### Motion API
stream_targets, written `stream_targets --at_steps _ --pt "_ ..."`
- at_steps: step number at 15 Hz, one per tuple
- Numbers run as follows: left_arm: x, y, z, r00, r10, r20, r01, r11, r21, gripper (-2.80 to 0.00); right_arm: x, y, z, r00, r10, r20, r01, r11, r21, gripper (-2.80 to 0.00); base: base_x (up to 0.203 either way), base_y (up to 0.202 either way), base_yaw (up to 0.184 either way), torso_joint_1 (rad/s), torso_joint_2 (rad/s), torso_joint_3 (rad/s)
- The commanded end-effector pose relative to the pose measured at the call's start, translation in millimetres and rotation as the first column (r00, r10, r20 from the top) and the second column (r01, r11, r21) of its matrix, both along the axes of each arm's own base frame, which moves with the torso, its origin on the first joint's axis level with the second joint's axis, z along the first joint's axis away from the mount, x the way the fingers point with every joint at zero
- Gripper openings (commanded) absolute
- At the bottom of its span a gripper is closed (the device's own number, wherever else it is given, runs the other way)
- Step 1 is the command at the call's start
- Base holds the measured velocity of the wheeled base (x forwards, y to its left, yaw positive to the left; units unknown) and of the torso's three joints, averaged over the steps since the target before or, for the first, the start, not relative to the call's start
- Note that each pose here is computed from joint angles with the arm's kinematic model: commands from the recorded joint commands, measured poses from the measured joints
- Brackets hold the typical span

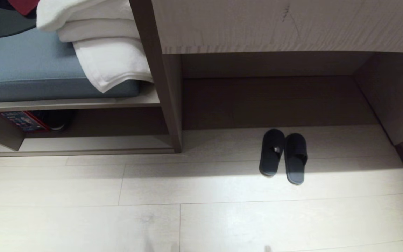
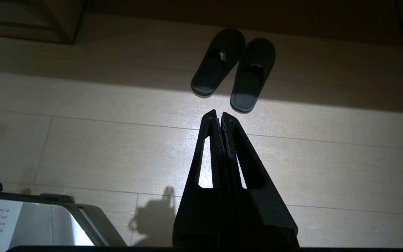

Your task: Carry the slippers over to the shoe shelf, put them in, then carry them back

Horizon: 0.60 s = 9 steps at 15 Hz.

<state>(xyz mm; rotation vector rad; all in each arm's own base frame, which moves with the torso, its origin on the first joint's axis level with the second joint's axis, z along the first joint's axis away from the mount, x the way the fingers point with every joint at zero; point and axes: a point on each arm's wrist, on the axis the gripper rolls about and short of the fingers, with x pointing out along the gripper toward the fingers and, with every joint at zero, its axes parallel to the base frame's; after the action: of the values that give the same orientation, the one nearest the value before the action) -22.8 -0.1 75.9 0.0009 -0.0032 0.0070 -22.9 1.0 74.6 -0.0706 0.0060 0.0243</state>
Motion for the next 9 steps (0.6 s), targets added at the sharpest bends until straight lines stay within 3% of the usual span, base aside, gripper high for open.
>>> stream_targets --at_steps 1,9 --pt "0.0 0.0 0.0 1.000 0.001 0.000 -0.001 1.000 -0.001 -2.80 0.0 0.0 0.0 1.000 0.001 0.001 -0.001 1.000 -0.001 -2.80 0.000 0.000 0.000 0.002 0.00 0.207" --pt "0.0 0.0 0.0 1.000 0.001 0.000 -0.001 1.000 0.000 -2.80 0.0 0.0 0.0 1.000 0.001 0.001 -0.001 1.000 -0.001 -2.80 0.000 0.000 0.000 0.002 0.00 0.201"
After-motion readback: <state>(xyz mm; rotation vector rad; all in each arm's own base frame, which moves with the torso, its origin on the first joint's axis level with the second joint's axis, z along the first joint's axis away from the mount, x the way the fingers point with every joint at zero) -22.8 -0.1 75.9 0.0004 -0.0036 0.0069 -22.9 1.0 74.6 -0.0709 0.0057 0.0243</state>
